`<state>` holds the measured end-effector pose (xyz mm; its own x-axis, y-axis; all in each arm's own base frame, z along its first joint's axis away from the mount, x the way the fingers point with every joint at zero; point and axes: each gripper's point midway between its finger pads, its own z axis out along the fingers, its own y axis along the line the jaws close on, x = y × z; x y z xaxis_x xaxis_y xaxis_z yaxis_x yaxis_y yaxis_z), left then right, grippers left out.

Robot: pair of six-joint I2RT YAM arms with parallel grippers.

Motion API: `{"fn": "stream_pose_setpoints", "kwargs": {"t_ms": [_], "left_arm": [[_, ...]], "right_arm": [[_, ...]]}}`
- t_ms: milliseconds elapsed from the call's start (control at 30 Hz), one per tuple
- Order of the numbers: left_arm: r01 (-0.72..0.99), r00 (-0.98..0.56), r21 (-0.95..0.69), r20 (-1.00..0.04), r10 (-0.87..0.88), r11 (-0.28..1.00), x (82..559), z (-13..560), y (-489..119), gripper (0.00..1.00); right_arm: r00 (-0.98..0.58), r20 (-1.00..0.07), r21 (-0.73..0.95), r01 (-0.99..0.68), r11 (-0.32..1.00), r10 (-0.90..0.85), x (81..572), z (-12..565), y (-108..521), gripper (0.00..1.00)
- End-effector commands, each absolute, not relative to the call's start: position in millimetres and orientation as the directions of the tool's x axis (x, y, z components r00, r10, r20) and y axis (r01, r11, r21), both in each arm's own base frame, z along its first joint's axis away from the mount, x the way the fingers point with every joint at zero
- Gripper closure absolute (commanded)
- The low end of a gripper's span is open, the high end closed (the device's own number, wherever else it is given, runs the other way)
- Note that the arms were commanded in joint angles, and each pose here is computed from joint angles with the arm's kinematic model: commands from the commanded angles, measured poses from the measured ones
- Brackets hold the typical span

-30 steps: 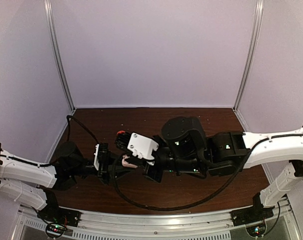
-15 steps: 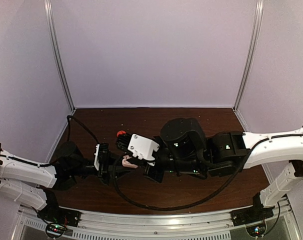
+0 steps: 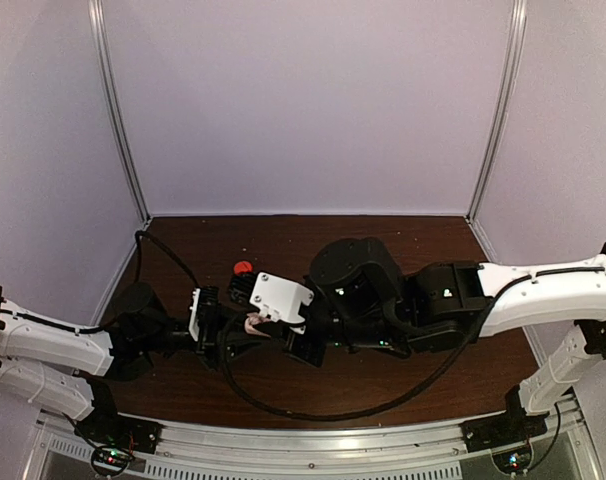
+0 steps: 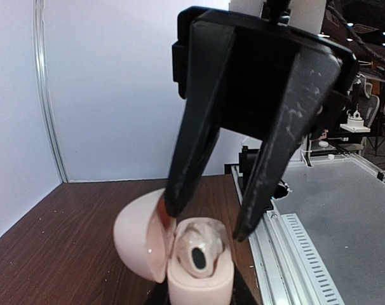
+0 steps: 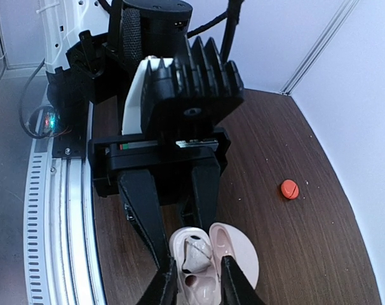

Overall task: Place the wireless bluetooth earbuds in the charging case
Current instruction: Insert the left earbud into the left side groove of the charging case.

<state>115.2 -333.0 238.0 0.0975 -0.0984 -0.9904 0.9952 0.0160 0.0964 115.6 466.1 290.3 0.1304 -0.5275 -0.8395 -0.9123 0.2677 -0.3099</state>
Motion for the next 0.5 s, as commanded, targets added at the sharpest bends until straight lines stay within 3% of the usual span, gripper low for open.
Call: {"fn": "stream_pose_setpoints", "kwargs": {"t_ms": [0,467], "left_arm": [[0.99,0.137,0.136,-0.968,-0.21,0.02,111.6,272.6,-330.3,1.0],[0.995,0.099,0.098,-0.97,-0.22,0.013,113.3,268.8,-332.4,1.0]], "right_arm": [[0.129,-0.843,-0.308,-0.912,0.272,-0.522,115.3,298.2,467.4,0.73],[0.125,-0.905,-0.244,-0.935,0.255,-0.408,102.0,333.4,459.0,0.67]]}}
